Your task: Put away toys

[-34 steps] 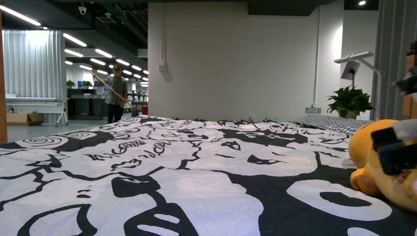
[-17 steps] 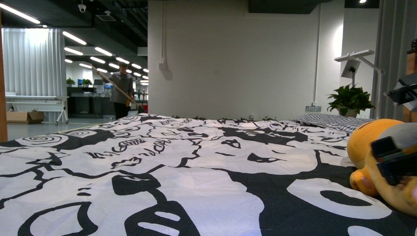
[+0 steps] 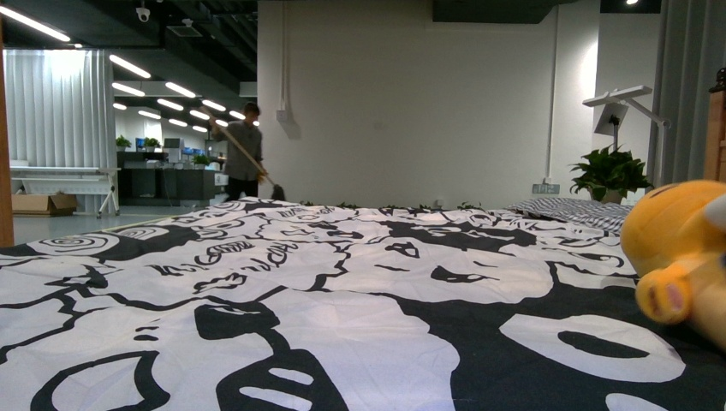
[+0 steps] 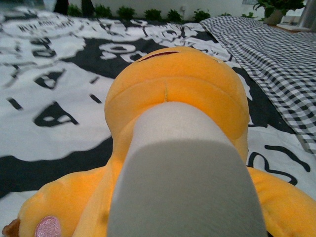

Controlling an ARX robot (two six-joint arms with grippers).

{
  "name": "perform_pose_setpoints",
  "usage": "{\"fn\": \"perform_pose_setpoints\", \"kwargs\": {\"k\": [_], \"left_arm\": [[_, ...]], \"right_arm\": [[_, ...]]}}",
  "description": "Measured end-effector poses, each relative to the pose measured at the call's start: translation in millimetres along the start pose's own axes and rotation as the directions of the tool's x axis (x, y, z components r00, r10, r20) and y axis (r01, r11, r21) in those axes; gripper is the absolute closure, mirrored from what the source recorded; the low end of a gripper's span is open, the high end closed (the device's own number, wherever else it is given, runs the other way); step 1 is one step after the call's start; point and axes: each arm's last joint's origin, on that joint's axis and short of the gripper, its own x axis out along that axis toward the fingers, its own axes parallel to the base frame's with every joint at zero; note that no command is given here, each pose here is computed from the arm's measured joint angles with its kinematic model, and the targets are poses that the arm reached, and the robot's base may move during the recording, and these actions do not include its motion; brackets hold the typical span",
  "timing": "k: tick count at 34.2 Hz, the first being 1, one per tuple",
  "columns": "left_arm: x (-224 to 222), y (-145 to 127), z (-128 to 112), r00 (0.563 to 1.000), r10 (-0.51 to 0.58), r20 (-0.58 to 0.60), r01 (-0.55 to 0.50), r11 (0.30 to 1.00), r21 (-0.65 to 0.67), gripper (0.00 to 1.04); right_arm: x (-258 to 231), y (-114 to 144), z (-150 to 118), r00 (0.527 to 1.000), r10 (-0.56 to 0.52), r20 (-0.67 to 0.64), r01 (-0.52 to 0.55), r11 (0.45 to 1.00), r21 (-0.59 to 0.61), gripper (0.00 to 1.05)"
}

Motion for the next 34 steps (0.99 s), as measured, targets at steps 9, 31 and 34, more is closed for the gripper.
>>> {"fn": "perform_pose_setpoints", "kwargs": {"k": [9, 31, 34], "left_arm": [[0, 0, 0, 1.0, 0.0, 0.0, 0.0, 1.0, 0.0, 0.06], [0, 0, 0, 1.0, 0.0, 0.0, 0.0, 1.0, 0.0, 0.06], [0, 0, 0, 1.0, 0.0, 0.0, 0.0, 1.0, 0.0, 0.06]], "right_arm": [[-65, -1, 12, 0.993, 0.062, 0.096, -0.085, 0.963, 0.257, 0.91], [-172, 47, -51, 0.977, 0.105, 0.186, -0.147, 0.962, 0.229, 0.91], [-171, 54, -71, 0.978, 0.107, 0.178, -0.147, 0.963, 0.226, 0.91]]}}
